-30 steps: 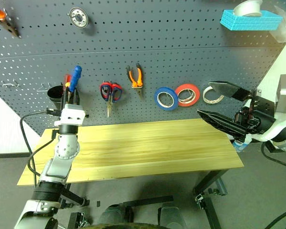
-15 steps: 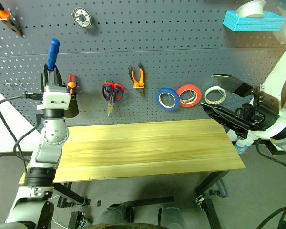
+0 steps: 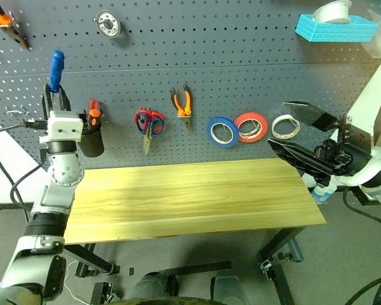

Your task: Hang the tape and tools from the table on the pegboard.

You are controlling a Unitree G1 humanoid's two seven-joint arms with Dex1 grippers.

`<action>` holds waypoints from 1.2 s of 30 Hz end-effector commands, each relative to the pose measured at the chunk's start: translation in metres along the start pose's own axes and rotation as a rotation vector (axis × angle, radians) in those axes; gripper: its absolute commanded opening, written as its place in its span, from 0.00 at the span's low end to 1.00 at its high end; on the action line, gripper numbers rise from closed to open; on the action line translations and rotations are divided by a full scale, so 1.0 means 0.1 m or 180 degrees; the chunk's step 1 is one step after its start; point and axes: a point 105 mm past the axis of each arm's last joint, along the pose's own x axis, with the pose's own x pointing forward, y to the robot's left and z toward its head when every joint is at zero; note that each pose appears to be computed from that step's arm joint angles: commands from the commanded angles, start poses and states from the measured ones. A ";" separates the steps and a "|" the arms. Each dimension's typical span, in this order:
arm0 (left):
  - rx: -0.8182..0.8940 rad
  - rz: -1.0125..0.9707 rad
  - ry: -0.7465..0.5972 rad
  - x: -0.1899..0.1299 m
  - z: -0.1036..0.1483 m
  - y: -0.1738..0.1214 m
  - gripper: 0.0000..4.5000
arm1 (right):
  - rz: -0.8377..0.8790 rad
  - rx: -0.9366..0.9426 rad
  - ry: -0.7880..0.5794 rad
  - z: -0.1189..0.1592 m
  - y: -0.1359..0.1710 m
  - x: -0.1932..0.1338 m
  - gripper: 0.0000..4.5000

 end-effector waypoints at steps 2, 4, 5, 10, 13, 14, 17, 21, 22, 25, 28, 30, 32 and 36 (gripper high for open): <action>-0.0305 0.0240 -0.0011 0.12 0.00 0.04 0.12 | -0.0004 -0.0109 0.0044 0.12 -0.01 -0.03 1.00; -0.0402 0.0262 0.0047 0.13 -0.03 -0.02 0.12 | -0.0007 -0.0105 0.0080 0.13 -0.01 -0.04 1.00; -0.0430 0.0255 0.0060 0.13 -0.04 -0.05 0.12 | -0.0006 -0.0104 0.0089 0.14 -0.01 -0.04 1.00; -0.0558 0.0243 0.0155 0.14 -0.10 -0.18 0.12 | -0.0008 -0.0085 0.0126 0.16 0.00 -0.05 1.00; -0.0580 0.0219 0.0174 0.14 -0.10 -0.25 0.12 | -0.0023 -0.0071 0.0160 0.16 0.00 -0.06 1.00; -0.0589 0.0215 0.0175 0.13 -0.10 -0.26 0.12 | -0.0033 -0.0070 0.0177 0.16 0.01 -0.06 1.00; -0.0581 0.0201 0.0176 0.11 -0.11 -0.27 0.12 | -0.0051 -0.0063 0.0205 0.18 0.03 -0.08 1.00; -0.0504 0.0169 0.0282 0.04 -0.21 -0.27 0.12 | -0.0069 -0.0002 0.0272 0.17 0.05 -0.11 1.00; -0.0492 0.0164 0.0279 0.03 -0.21 -0.27 0.12 | -0.0070 0.0007 0.0282 0.17 0.06 -0.11 1.00; -0.0467 0.0126 0.0293 -0.02 -0.22 -0.28 0.12 | -0.0081 0.0048 0.0333 0.17 0.06 -0.12 1.00; -0.0452 0.0094 0.0328 -0.07 -0.24 -0.30 0.12 | -0.0089 0.0079 0.0379 0.18 0.07 -0.14 1.00; -0.0434 0.0074 0.0365 -0.11 -0.27 -0.31 0.12 | -0.0091 0.0100 0.0403 0.18 0.07 -0.14 1.00; -0.0390 0.0052 0.0412 -0.14 -0.31 -0.32 0.12 | -0.0094 0.0119 0.0425 0.18 0.08 -0.15 1.00; -0.0349 0.0037 0.0449 -0.19 -0.34 -0.33 0.12 | -0.0097 0.0143 0.0471 0.18 0.08 -0.15 1.00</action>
